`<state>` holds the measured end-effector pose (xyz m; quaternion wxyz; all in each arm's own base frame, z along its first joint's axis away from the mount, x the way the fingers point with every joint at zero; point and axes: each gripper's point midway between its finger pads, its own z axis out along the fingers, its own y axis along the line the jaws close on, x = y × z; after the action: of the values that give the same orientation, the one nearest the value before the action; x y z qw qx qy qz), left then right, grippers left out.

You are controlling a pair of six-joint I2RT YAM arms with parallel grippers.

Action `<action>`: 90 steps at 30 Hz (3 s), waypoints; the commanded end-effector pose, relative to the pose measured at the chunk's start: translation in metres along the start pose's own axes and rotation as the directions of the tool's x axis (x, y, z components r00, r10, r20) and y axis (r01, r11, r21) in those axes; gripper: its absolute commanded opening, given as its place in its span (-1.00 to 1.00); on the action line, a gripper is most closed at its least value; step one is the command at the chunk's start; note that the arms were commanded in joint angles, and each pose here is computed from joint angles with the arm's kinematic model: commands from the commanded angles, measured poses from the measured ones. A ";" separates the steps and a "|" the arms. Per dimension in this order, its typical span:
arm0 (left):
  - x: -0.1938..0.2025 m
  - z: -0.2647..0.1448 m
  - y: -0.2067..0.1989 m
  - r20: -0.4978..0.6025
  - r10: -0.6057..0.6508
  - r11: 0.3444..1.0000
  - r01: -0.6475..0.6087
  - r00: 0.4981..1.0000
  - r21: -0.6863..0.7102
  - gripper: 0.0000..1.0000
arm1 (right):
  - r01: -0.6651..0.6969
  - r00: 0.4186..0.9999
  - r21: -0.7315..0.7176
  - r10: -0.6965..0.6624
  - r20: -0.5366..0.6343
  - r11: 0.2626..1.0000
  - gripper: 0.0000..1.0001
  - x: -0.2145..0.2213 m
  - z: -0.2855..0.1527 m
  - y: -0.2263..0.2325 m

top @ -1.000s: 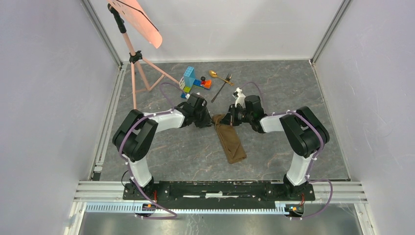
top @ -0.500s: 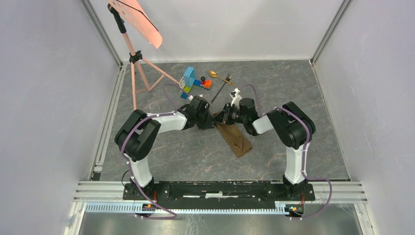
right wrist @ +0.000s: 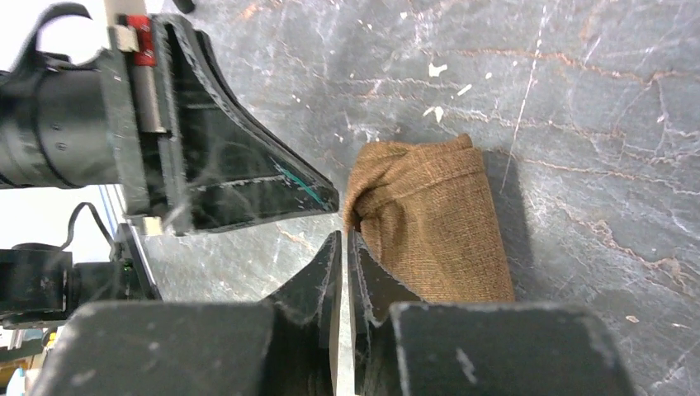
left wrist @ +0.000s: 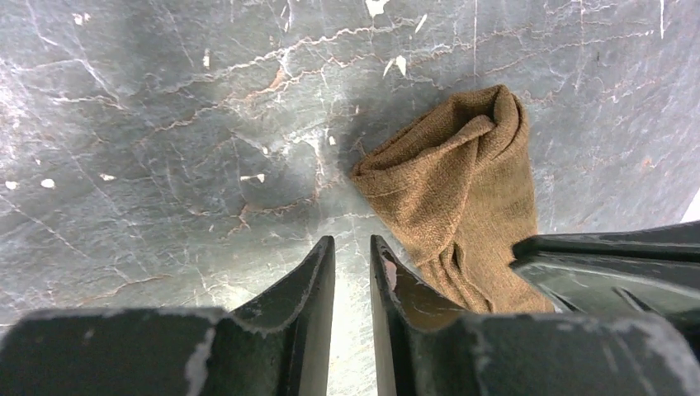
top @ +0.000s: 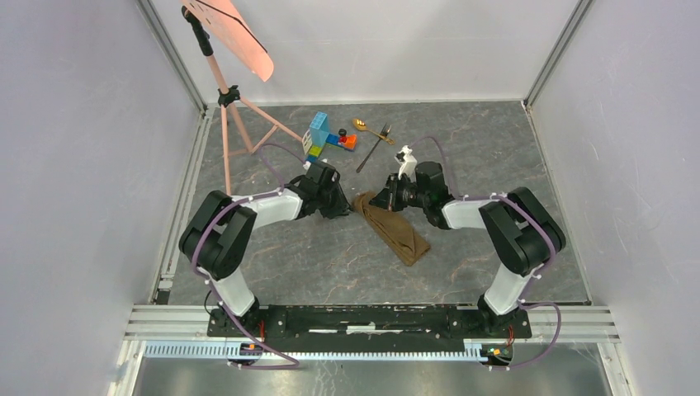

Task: Fold the napkin into a case and place the utensils inside
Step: Grasp the top corner of the smaller rectangle folded napkin from the folded napkin, then smooth out the smaller rectangle-folded napkin at the center of the board, then pick up the smaller rectangle-folded napkin from the center of the board.

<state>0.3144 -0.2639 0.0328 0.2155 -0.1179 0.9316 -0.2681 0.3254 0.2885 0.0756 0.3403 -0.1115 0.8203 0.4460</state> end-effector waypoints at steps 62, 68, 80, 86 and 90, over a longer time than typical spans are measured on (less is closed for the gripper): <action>-0.008 0.042 -0.016 -0.054 0.113 0.994 -0.113 0.992 0.004 -0.63 | 0.277 0.940 0.175 -0.229 -0.254 0.945 -0.26 0.118 -0.098 -0.014; -0.024 0.007 -0.048 -0.008 0.138 0.987 -0.137 0.990 0.082 -0.46 | 0.378 0.916 0.226 -0.326 -0.234 0.898 -0.04 0.089 -0.100 -0.008; -0.044 -0.079 -0.037 0.105 0.225 0.973 -0.229 0.969 0.029 0.01 | 0.668 0.739 0.307 -0.558 -0.377 0.677 0.51 0.043 -0.066 0.010; -0.038 -0.101 0.003 0.145 0.180 0.984 -0.178 0.973 -0.029 0.04 | 0.713 0.698 0.353 -0.563 -0.443 0.606 0.28 0.045 -0.052 0.009; -0.033 -0.109 0.020 0.166 0.158 0.987 -0.151 0.973 -0.057 0.05 | 0.723 0.687 0.363 -0.555 -0.469 0.588 0.23 0.052 -0.045 0.005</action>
<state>0.2995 -0.2068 0.1200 0.2980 -0.0747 0.9192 -0.2464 0.2521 0.2633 0.0585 0.3525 -0.3789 0.8527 0.0708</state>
